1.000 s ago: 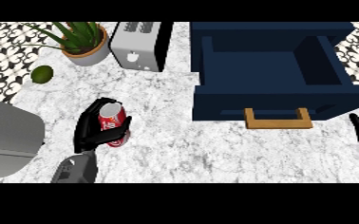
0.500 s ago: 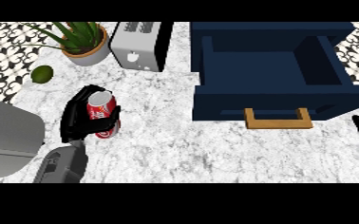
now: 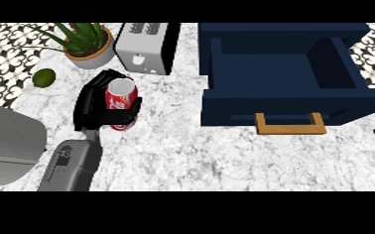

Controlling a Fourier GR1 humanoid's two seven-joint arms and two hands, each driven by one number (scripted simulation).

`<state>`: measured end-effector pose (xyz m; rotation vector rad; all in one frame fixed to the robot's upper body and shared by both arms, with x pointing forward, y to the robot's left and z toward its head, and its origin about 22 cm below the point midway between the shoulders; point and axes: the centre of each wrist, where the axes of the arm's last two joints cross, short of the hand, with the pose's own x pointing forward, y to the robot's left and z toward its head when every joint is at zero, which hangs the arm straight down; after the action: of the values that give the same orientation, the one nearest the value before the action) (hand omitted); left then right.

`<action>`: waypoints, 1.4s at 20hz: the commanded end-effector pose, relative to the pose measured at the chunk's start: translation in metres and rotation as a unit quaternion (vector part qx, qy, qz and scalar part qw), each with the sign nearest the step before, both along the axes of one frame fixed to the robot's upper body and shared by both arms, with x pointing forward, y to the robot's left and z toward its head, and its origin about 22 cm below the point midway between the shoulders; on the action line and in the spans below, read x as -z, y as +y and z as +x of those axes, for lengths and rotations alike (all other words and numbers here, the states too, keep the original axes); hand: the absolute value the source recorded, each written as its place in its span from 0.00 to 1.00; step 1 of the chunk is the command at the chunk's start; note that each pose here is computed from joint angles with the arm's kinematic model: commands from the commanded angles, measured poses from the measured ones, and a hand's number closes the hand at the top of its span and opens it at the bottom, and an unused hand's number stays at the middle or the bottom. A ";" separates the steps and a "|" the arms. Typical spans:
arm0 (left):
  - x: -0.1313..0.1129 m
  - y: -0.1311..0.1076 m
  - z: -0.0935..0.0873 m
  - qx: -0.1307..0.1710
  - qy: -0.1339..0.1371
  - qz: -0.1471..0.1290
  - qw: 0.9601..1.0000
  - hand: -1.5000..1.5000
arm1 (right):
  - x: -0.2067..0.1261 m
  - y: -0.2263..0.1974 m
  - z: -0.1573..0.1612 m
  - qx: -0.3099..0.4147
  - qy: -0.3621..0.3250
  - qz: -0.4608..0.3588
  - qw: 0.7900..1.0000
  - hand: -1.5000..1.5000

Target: Pick up the can, place it into the drawer and close the drawer

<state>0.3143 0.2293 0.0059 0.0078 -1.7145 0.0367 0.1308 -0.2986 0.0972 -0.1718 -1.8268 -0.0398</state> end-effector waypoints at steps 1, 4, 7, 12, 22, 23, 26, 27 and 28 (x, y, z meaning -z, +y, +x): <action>-0.034 -0.020 0.015 0.018 -0.024 0.024 0.999 1.00 | 0.016 -0.010 0.004 0.009 -0.008 -0.002 1.000 0.00; -0.060 -0.048 0.018 0.031 -0.035 0.019 0.999 1.00 | 0.009 -0.028 0.007 0.003 -0.002 0.000 1.000 0.00; -0.083 -0.074 0.031 0.052 -0.028 0.008 0.998 1.00 | 0.010 -0.002 -0.003 -0.001 0.002 -0.010 1.000 0.00; -0.128 -0.118 0.047 0.060 -0.023 0.034 0.997 1.00 | -0.007 -0.008 0.005 0.007 -0.002 -0.008 1.000 0.00; -0.197 -0.181 0.062 0.080 -0.057 0.050 0.994 1.00 | -0.014 -0.016 0.027 0.000 -0.006 -0.010 1.000 0.00; -0.193 -0.176 0.068 0.074 -0.057 0.045 0.995 1.00 | -0.017 -0.003 0.001 0.007 0.003 -0.010 1.000 0.00; -0.205 -0.201 0.063 0.080 -0.052 0.055 0.994 1.00 | 0.000 -0.019 0.000 0.006 0.000 -0.013 1.000 0.00; -0.217 -0.206 0.067 0.081 -0.052 0.054 0.994 1.00 | -0.002 -0.008 0.026 0.003 -0.002 -0.005 1.000 0.00; -0.229 -0.213 0.066 0.071 -0.047 0.051 0.995 1.00 | -0.001 -0.003 0.016 0.000 0.002 -0.010 1.000 0.00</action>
<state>0.3798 0.0378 0.2107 -0.0523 -1.8167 -0.1665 0.1452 -0.3077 0.1006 -0.1888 -1.8274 -0.0280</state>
